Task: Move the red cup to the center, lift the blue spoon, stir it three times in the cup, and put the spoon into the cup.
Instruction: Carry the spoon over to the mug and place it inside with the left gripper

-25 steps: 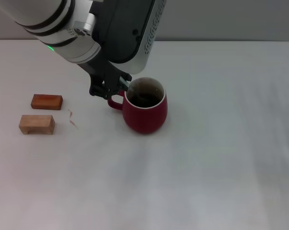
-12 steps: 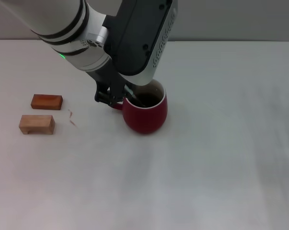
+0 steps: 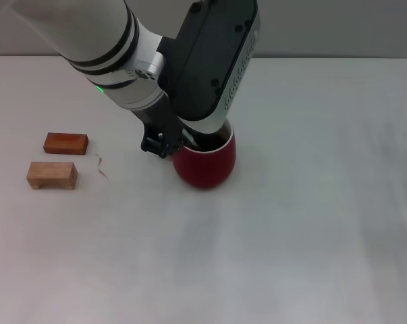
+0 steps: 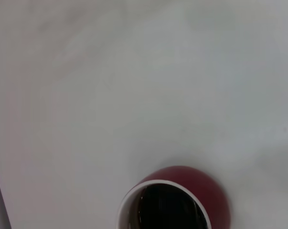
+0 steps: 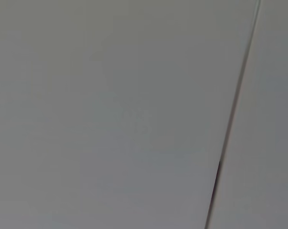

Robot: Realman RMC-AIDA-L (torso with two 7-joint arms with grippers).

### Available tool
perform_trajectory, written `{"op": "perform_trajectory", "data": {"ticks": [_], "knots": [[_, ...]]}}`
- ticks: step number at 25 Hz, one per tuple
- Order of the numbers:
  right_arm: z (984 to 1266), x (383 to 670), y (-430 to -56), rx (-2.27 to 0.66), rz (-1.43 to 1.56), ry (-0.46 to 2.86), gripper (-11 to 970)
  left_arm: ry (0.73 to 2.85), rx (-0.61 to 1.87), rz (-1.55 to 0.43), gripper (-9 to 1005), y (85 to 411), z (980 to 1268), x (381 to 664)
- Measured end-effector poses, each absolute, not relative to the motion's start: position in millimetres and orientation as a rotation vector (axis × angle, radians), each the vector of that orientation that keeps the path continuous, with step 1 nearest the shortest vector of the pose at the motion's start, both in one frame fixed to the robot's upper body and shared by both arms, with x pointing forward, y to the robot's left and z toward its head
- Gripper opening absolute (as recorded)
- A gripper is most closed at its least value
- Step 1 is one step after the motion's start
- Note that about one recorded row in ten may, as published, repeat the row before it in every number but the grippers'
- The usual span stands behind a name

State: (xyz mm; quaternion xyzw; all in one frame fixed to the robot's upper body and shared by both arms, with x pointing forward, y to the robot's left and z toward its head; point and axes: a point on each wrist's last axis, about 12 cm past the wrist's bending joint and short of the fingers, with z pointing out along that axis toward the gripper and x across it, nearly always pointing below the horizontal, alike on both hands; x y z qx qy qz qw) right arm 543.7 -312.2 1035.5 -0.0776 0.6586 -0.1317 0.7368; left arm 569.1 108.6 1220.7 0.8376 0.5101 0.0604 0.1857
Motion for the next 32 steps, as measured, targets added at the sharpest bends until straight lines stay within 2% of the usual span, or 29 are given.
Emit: {"op": "perform_trajectory", "data": {"ticks": [14, 25, 32], "knots": [[1033, 542, -313, -0.171, -0.291, 1.463, 617, 1.345, 2.282, 0.162, 138, 93, 1223, 573], [1031, 539, -309, -0.186, -0.275, 1.466, 616, 1.395, 2.231, 0.264, 146, 104, 1221, 584], [1030, 538, -309, -0.183, -0.273, 1.468, 617, 1.445, 2.254, 0.276, 153, 114, 1218, 582]]}}
